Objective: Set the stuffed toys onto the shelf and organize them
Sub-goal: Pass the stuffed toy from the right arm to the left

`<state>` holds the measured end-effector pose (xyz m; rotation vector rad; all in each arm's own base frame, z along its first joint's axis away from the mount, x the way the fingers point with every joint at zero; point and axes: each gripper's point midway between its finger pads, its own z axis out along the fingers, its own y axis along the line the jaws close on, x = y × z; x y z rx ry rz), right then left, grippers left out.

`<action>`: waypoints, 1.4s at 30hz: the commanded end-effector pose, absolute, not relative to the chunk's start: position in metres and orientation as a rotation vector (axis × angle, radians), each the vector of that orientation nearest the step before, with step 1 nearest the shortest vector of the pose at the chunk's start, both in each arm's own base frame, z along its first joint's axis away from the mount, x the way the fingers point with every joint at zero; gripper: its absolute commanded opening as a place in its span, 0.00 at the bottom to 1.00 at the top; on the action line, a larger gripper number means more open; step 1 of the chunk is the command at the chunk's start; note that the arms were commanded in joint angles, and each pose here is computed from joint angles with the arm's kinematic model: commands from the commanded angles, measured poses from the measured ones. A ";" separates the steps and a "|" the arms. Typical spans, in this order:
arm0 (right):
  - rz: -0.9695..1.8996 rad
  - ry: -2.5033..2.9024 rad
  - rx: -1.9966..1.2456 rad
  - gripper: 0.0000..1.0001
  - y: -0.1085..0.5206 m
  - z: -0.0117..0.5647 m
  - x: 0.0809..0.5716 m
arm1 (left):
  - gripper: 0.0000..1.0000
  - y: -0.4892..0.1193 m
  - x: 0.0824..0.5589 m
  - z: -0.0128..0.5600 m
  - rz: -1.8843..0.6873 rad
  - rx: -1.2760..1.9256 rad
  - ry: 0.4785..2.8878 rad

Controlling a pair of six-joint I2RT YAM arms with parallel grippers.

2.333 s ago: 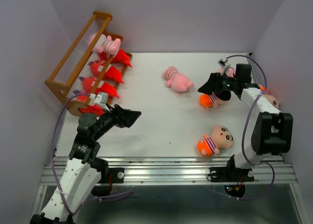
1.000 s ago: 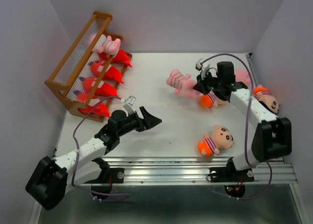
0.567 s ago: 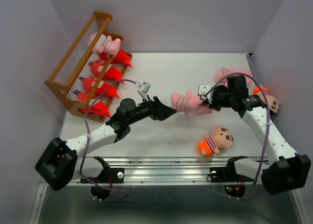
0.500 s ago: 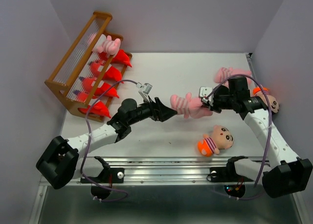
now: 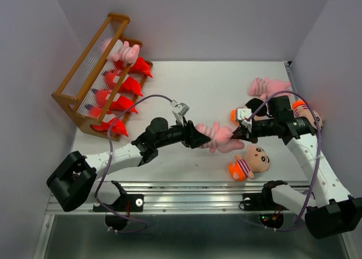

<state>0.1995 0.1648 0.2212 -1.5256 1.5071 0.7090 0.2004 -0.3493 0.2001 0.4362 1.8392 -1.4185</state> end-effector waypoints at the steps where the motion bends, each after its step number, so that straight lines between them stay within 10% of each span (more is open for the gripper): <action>1: 0.810 1.492 -1.440 0.01 0.177 0.229 0.197 | 0.46 -0.368 0.191 0.234 -1.473 0.573 1.682; 6: 0.762 1.594 -1.339 0.10 0.172 0.227 0.209 | 0.00 -0.363 0.187 0.226 -1.428 0.589 1.681; 9: 0.738 1.681 -1.247 0.59 0.167 0.227 0.217 | 0.00 -0.350 0.194 0.212 -1.240 0.597 1.708; 13: 0.737 1.772 -1.112 0.99 0.165 0.241 0.227 | 0.00 -0.316 0.215 0.204 -0.779 0.577 1.707; 27: 1.022 2.073 -0.260 1.00 0.178 0.291 0.269 | 0.00 -0.270 0.211 0.223 0.345 0.697 1.455; 42: 1.188 2.124 -0.053 1.00 0.191 0.276 0.280 | 0.00 -0.311 0.177 0.260 0.616 0.719 1.169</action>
